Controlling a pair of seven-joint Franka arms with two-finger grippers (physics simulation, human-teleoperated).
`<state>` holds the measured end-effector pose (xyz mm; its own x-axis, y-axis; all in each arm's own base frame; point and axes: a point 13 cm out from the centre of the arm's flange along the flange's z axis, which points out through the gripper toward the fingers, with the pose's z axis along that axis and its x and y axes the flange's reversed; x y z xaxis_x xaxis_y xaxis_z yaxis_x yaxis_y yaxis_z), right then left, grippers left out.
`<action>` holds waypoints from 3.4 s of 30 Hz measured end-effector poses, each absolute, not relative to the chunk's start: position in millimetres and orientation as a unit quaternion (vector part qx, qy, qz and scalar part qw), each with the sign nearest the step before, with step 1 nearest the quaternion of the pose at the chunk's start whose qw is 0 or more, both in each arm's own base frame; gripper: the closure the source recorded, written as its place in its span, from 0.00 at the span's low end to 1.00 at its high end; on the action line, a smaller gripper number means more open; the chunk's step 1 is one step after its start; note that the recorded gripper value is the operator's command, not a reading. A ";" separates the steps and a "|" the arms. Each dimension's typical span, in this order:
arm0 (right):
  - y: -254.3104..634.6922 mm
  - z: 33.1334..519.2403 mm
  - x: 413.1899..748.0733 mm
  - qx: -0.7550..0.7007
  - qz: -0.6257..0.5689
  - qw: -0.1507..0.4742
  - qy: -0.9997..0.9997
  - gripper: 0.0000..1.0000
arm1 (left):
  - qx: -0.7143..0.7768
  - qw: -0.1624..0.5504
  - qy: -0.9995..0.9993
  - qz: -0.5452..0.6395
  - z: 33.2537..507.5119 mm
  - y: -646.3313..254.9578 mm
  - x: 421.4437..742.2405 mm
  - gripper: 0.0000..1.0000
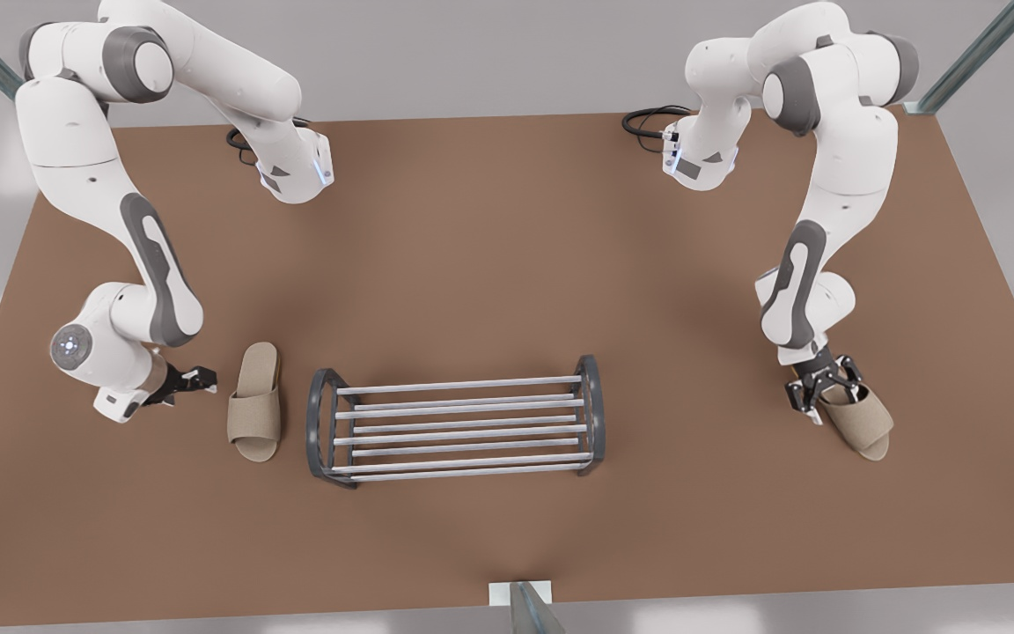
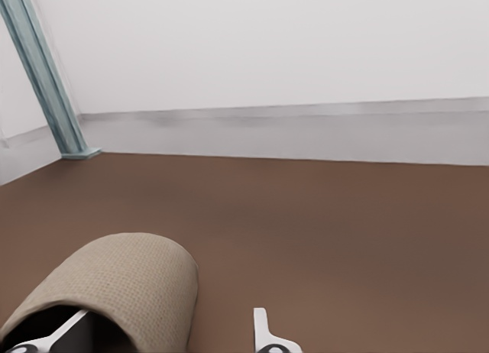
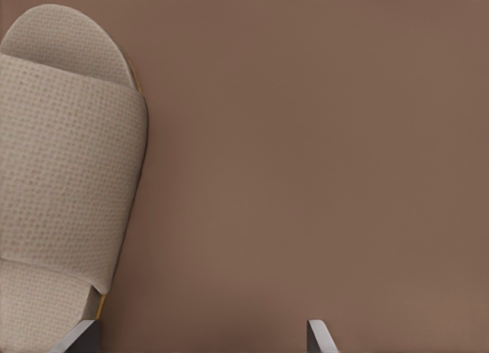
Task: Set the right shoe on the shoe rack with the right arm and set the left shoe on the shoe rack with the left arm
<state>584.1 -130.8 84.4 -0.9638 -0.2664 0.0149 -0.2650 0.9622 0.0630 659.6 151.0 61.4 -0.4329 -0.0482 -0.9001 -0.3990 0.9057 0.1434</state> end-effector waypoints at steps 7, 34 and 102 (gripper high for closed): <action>-123.3 82.9 581.4 0.131 -0.035 0.018 -0.991 0.00 | -0.132 0.516 0.829 0.172 52.0 152.1 666.9 0.00; -78.0 76.6 587.2 0.129 -0.048 0.031 -0.990 0.00 | -0.111 0.588 0.795 0.093 202.1 50.7 732.9 0.79; -28.8 325.2 676.9 0.117 -0.066 -0.068 -0.989 0.79 | -0.198 0.557 0.759 -0.272 289.3 -530.0 649.1 0.00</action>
